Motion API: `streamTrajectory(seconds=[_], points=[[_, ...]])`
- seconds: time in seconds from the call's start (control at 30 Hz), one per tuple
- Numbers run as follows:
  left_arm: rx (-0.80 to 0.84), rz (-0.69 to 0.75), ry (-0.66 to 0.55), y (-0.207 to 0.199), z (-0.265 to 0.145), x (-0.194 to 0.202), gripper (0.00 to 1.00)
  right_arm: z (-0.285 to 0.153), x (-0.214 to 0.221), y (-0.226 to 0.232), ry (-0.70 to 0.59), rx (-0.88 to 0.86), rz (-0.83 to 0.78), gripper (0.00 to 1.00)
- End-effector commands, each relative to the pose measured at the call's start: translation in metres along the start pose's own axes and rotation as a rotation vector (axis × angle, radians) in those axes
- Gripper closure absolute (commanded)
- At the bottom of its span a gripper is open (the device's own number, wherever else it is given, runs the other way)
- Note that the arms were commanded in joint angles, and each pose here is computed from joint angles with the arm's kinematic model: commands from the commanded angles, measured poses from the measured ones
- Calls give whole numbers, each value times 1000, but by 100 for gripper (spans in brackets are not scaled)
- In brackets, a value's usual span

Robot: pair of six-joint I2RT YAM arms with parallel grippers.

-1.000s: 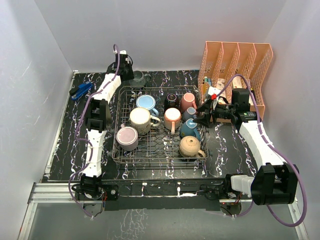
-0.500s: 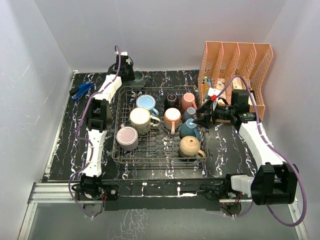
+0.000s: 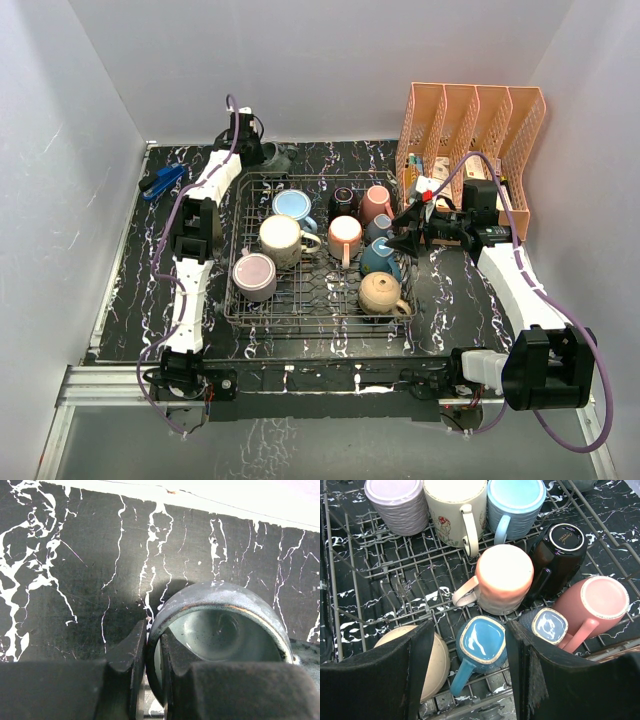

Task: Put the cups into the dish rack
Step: Pick up the cup at the center of the board, then turn the cup upside down in the dish rack.

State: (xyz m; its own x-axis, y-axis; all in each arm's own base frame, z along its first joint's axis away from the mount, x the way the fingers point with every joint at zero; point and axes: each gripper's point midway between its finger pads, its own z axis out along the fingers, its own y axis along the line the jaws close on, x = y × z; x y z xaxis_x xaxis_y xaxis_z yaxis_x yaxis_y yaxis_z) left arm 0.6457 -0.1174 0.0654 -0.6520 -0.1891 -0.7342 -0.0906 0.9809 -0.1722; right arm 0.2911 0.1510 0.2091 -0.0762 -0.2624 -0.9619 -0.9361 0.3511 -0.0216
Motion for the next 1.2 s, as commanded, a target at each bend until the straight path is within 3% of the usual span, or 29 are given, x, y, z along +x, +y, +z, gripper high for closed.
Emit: streamTrajectory(seconds=[0.0, 0.3, 0.63, 0.87, 1.17], points=[[96, -124, -214, -18, -48, -90, 100, 0, -13, -2, -41, -3, -46, 39], [272, -298, -391, -22, -106, -166, 100, 1, -12, 1, -52, -21, -43, 39], [442, -300, -530, -37, -207, -196, 100, 0, -17, 10, -85, -58, -38, 39], [633, -289, -650, -47, -316, -160, 100, -5, -29, 17, -99, -70, -26, 38], [841, -247, -738, -47, -426, -59, 100, -19, -70, 38, -95, -156, 63, 37]])
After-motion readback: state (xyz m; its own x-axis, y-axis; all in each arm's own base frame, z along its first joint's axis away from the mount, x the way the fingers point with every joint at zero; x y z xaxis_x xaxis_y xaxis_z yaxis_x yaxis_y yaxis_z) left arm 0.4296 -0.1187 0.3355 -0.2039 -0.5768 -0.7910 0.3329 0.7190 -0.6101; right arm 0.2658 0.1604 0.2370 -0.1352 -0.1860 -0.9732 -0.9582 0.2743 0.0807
